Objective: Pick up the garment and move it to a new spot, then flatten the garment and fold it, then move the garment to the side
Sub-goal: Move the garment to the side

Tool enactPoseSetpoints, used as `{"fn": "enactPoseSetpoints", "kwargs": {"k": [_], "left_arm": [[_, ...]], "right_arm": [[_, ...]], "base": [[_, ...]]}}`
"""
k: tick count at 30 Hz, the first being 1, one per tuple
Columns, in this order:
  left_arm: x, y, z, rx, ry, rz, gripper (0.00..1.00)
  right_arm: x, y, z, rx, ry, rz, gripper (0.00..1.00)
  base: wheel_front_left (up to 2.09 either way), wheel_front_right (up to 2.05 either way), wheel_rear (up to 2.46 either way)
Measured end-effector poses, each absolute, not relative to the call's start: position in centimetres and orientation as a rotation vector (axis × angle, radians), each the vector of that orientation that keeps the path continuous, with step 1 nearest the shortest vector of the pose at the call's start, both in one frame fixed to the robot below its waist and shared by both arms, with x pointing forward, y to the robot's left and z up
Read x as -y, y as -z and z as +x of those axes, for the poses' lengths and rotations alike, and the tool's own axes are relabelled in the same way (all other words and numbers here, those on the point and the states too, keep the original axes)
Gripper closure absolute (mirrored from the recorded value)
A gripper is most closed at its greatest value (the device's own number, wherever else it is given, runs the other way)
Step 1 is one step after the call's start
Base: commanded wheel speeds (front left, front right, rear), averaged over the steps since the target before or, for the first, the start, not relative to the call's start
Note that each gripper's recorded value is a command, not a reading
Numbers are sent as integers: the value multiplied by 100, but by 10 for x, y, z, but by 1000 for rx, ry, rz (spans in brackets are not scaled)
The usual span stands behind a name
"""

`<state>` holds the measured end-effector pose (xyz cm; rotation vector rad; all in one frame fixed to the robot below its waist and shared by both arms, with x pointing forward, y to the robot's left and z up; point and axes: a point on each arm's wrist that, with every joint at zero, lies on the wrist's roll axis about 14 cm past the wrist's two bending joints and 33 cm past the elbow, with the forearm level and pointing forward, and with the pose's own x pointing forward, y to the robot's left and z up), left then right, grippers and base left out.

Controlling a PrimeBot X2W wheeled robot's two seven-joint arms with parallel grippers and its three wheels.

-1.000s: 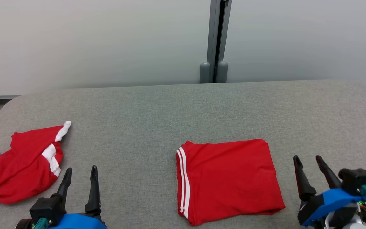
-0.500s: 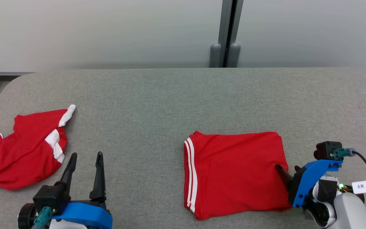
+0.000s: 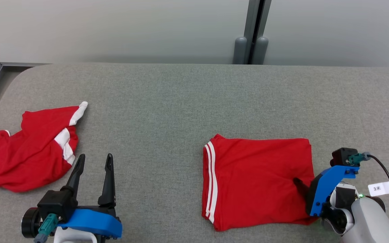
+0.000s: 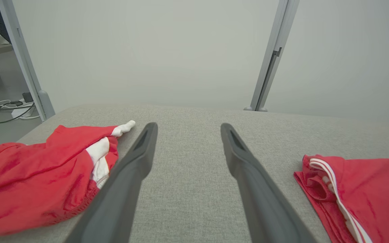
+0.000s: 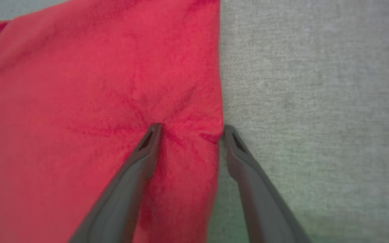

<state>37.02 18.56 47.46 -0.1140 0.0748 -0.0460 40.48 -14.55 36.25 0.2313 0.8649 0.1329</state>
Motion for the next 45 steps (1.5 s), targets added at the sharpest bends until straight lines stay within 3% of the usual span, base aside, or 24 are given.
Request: {"fn": "enactPoseSetpoints", "kwargs": {"k": [1, 2, 9, 15, 25, 33, 45], "left_arm": [[-186, -474, 370, -76, 46, -114, 0], [-186, -473, 370, -79, 44, -115, 0], [-183, -466, 381, -90, 52, -122, 0], [-170, -461, 406, -84, 92, -125, 0], [-132, -438, 464, -84, 225, -119, 0], [-99, -419, 492, -75, 319, -126, 0], [-83, -397, 509, -96, 383, -112, 0]], "right_arm": [[145, -361, 405, -872, -141, 221, 87], [144, -360, 405, -877, -148, 209, 100], [155, -366, 424, -873, -220, 4, 100], [197, -423, 486, -684, -217, -227, 100], [296, -459, 543, -599, -37, -353, 100], [387, -478, 552, -549, 177, -428, 100], [437, -486, 554, -498, 293, -559, 100]], "base": [[0, 0, 0], [0, 0, 0], [0, 0, 0], [0, 0, 0], [0, 0, 0], [0, 0, 0], [0, 0, 0]]}}
